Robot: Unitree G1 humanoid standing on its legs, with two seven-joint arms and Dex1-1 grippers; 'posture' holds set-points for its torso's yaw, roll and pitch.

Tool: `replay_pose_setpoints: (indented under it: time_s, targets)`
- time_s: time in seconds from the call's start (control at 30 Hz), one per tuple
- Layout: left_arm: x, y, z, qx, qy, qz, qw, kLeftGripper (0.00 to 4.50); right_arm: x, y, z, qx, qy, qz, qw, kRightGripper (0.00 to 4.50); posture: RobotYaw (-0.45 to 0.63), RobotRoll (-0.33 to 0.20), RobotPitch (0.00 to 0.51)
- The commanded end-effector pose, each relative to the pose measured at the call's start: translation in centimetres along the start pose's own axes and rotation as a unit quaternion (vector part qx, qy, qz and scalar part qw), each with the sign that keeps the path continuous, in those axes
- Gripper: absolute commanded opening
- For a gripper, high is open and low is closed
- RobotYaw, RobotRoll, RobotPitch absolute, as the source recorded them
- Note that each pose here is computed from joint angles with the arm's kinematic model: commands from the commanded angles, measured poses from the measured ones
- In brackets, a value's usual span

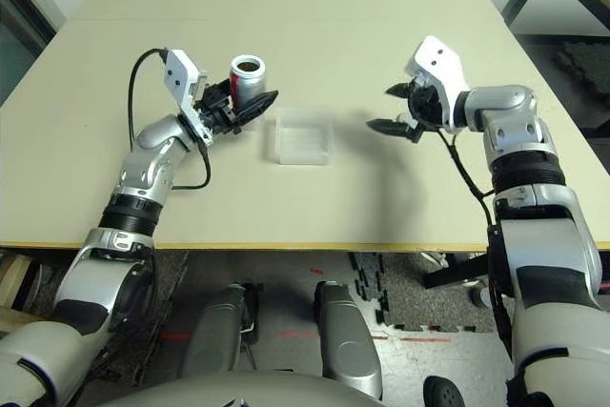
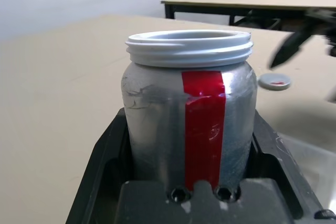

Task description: Pour the medicine from the bottle into the box.

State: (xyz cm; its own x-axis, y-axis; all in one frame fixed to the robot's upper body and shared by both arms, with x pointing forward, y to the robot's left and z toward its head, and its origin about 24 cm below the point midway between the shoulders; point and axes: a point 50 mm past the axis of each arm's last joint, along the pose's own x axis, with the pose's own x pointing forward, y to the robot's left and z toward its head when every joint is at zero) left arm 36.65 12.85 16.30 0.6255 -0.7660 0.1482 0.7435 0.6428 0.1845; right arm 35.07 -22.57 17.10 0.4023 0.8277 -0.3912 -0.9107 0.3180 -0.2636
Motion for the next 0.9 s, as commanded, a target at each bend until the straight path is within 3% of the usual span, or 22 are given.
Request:
replay_pose_setpoints:
  time_s: [0.03, 0.2, 0.47, 0.63, 0.77, 0.8, 0.83, 0.9]
  targets:
    - [-0.1, 0.6, 0.0, 0.015, 0.020, 0.003, 1.000, 2.71, 0.7, 0.8, 0.9, -0.018, -0.028, 0.039, 0.999, 4.50, -0.08, 0.000, 0.131]
    - [-0.2, 1.3, 0.5, 0.038, 0.028, 0.001, 0.999, 2.71, 1.4, 1.1, 0.9, -0.027, -0.028, 0.054, 0.998, 4.50, -0.08, 0.000, 0.125]
    - [0.4, 1.7, 0.4, 0.108, 0.091, 0.012, 0.990, 2.71, 2.2, 1.3, 0.7, -0.013, -0.043, 0.052, 0.998, 4.50, -0.08, 0.000, 0.116]
    - [1.3, 0.7, 0.1, 0.254, 0.158, -0.052, 0.953, 2.71, 2.5, 1.3, 0.7, -0.004, -0.050, 0.047, 0.998, 4.50, -0.08, 0.000, 0.120]
    - [2.4, 0.7, 0.5, 0.403, 0.178, -0.052, 0.896, 2.71, 2.6, 1.3, 0.7, 0.006, -0.056, 0.043, 0.998, 4.50, -0.07, 0.000, 0.122]
    - [2.7, 0.6, 0.7, 0.458, 0.175, -0.058, 0.870, 2.71, 2.6, 1.3, 0.7, 0.009, -0.057, 0.041, 0.998, 4.50, -0.07, 0.000, 0.122]
    - [3.1, 0.3, 0.8, 0.521, 0.174, -0.074, 0.832, 2.71, 2.6, 1.3, 0.7, 0.011, -0.057, 0.040, 0.998, 4.50, -0.07, 0.000, 0.122]
    - [4.1, -0.6, 1.2, 0.666, 0.150, -0.120, 0.721, 2.71, 2.7, 1.2, 0.6, 0.017, -0.058, 0.037, 0.998, 4.50, -0.07, 0.000, 0.124]
